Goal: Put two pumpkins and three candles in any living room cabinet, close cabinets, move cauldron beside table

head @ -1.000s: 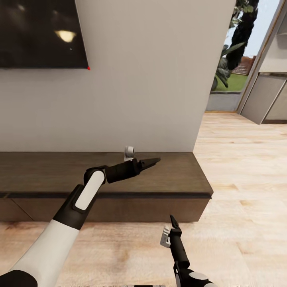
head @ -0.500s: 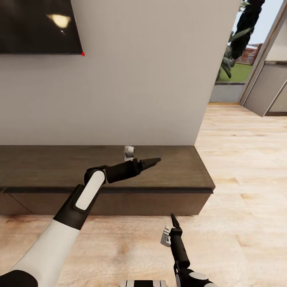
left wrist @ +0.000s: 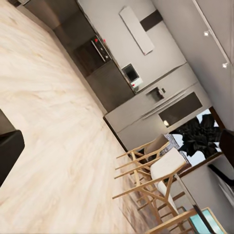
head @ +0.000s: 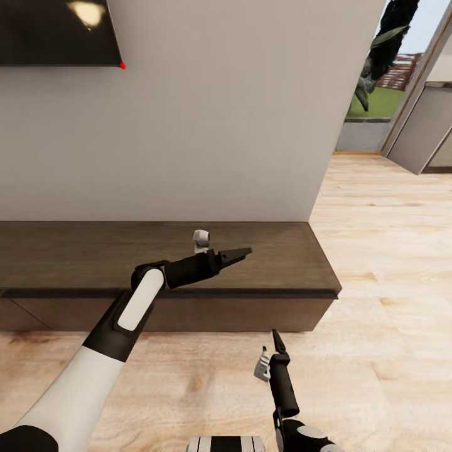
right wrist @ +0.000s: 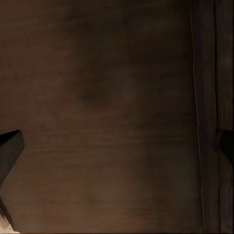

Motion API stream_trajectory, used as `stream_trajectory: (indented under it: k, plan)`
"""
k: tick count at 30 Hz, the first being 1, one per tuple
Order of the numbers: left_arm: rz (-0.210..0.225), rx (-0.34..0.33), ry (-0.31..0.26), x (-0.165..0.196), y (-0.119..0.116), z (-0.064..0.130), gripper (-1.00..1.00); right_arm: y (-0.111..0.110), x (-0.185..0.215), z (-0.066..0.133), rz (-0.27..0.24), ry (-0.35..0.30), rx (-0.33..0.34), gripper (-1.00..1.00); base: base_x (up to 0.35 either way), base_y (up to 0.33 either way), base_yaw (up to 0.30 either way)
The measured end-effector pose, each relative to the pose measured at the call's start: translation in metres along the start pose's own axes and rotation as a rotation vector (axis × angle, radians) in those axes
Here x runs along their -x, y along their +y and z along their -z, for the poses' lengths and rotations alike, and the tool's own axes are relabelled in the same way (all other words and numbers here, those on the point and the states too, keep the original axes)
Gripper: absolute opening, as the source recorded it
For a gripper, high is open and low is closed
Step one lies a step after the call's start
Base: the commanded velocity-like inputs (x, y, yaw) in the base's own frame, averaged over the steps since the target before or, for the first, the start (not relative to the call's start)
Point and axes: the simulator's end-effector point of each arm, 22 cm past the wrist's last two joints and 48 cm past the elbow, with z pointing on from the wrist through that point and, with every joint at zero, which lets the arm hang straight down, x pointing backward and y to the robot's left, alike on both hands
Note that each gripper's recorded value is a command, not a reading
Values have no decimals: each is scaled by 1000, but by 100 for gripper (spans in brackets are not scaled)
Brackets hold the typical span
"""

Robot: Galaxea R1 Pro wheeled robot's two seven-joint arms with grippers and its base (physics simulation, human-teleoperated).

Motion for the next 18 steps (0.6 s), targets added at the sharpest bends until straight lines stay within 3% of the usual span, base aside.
stream_trajectory:
  k: [6,18]
  plan:
    - [1,-3,-6,0,0,1,100,-11,1,-2,-5,-1,-43,100,36,0,0]
    - [0,-8,-4,-1,-1,-1,100,-11,1,-2,-4,-1,-45,100,311,0,0]
